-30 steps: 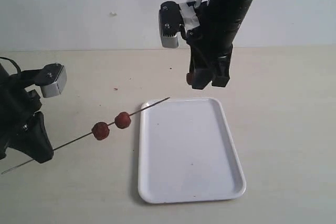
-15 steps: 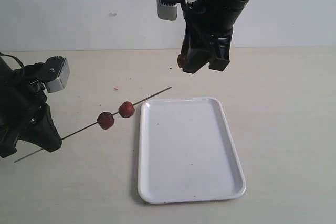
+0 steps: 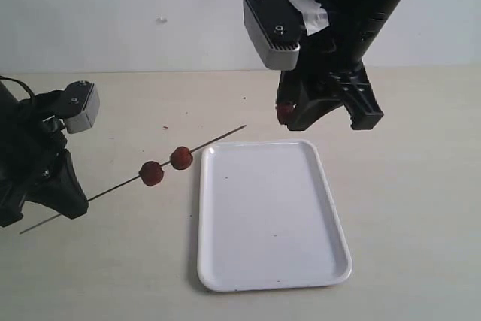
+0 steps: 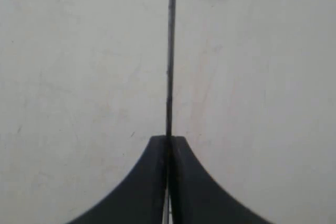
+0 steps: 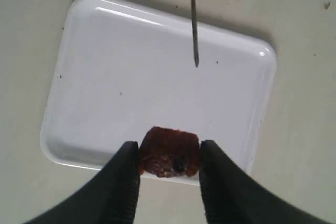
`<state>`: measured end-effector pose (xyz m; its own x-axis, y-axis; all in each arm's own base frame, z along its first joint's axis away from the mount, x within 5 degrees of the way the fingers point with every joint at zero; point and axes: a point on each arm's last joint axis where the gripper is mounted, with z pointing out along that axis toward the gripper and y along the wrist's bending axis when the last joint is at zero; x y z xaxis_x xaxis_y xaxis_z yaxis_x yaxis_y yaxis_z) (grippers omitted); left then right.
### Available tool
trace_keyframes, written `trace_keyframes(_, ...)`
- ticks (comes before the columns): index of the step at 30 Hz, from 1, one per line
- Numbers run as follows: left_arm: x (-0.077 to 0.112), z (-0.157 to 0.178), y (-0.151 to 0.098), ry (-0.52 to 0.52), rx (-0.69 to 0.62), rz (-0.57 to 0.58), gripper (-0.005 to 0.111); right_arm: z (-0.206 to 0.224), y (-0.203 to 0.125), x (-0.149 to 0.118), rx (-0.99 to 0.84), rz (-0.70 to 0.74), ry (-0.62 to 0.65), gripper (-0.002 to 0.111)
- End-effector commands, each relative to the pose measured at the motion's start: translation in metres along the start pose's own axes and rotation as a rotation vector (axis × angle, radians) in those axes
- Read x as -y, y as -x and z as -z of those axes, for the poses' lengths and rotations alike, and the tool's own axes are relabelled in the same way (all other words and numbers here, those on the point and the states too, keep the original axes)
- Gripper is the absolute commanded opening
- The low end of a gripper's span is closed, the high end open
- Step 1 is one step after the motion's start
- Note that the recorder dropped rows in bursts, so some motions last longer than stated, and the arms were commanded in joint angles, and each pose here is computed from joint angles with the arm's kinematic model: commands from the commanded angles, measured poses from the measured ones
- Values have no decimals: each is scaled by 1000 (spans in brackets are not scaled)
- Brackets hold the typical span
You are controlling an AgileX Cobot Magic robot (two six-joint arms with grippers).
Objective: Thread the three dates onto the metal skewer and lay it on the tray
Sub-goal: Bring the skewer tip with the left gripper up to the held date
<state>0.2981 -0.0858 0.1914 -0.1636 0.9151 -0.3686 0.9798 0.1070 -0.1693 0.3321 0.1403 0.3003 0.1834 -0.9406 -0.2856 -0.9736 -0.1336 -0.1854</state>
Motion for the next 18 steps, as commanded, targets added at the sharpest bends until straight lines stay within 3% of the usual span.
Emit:
trace_keyframes(1,3,0,3,-27,31,13,0,5,1,-3,7,82,-9,37)
trace_keyframes(5,3,1,4,-31,48,21,0,3,2,-2,16,162,-3,37)
trace_keyframes(18,12,-8,22,-54,37,-41,0,-1,1,-1,9,232,5,37)
